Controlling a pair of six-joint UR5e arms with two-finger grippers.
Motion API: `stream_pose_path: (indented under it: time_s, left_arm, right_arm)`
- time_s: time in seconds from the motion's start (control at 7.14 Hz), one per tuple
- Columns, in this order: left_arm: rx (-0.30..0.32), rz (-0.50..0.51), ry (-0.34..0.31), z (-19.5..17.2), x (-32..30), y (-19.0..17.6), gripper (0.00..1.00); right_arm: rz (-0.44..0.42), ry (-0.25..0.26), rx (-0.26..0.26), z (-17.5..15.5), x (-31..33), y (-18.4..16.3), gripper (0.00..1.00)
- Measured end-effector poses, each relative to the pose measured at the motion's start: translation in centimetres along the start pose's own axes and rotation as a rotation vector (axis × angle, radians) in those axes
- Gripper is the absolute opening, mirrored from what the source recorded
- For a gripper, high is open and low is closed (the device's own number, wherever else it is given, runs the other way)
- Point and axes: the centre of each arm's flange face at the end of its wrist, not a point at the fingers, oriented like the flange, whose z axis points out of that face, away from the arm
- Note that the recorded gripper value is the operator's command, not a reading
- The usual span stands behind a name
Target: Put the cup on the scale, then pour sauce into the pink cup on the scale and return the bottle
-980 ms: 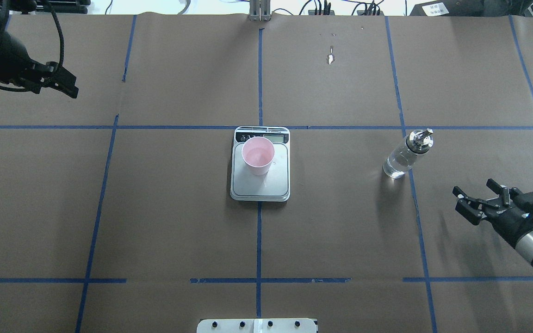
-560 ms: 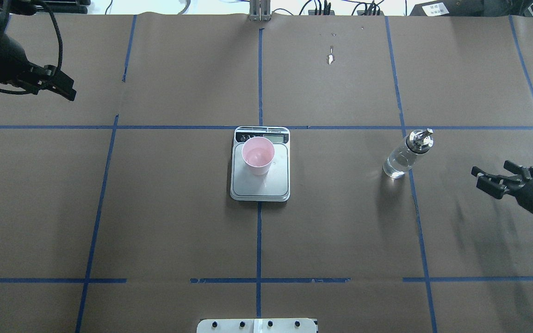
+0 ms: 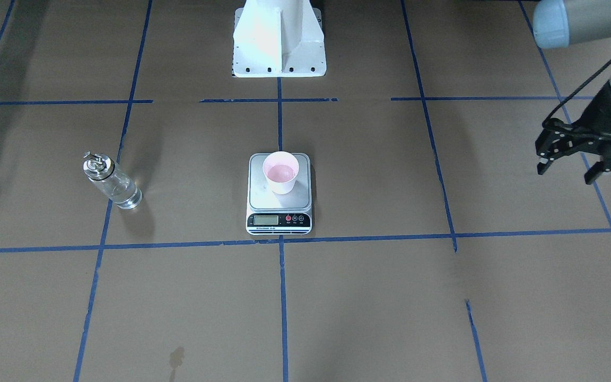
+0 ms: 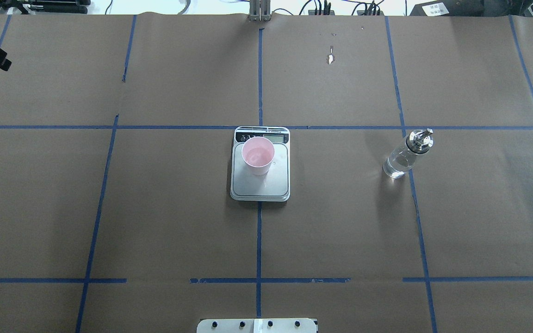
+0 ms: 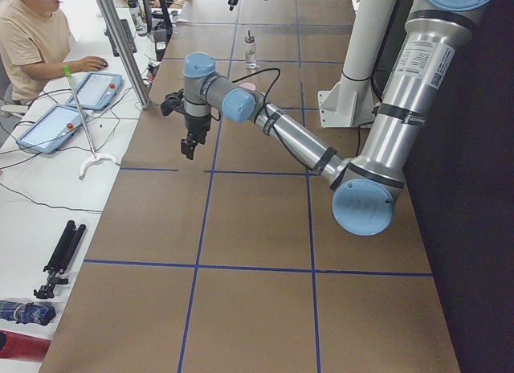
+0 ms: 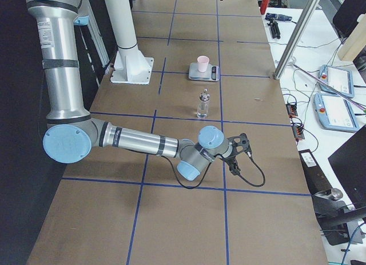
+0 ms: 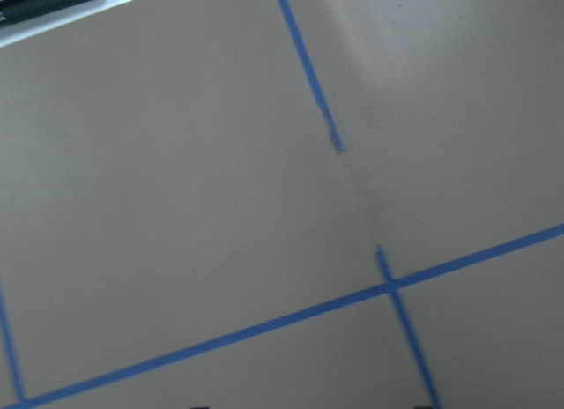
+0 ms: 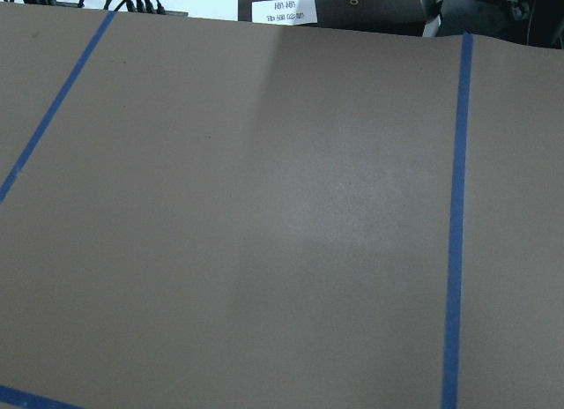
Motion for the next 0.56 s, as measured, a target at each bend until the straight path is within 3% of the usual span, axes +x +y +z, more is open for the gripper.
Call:
stream_pose_path:
  time_s: [0.14,0.28,0.56]
  left_arm:
    - [-0.012,0.015,0.001,0.3,-5.1,0.2,0.83]
    - [-0.02,0.015,0.029,0.8,-10.0,0.8,1.0]
    - [-0.043,-0.03,0.089,2.6,-16.0,3.3,1.0]
  right_arm:
    - [-0.002,0.0,-0.059,-1.2,1.3,-2.1,1.0]
    - [-0.032,0.005,-0.108,-1.9,2.5,-3.0,1.0]
    - [-0.085,0.009,-0.226,-2.4,4.4,-2.9,1.0]
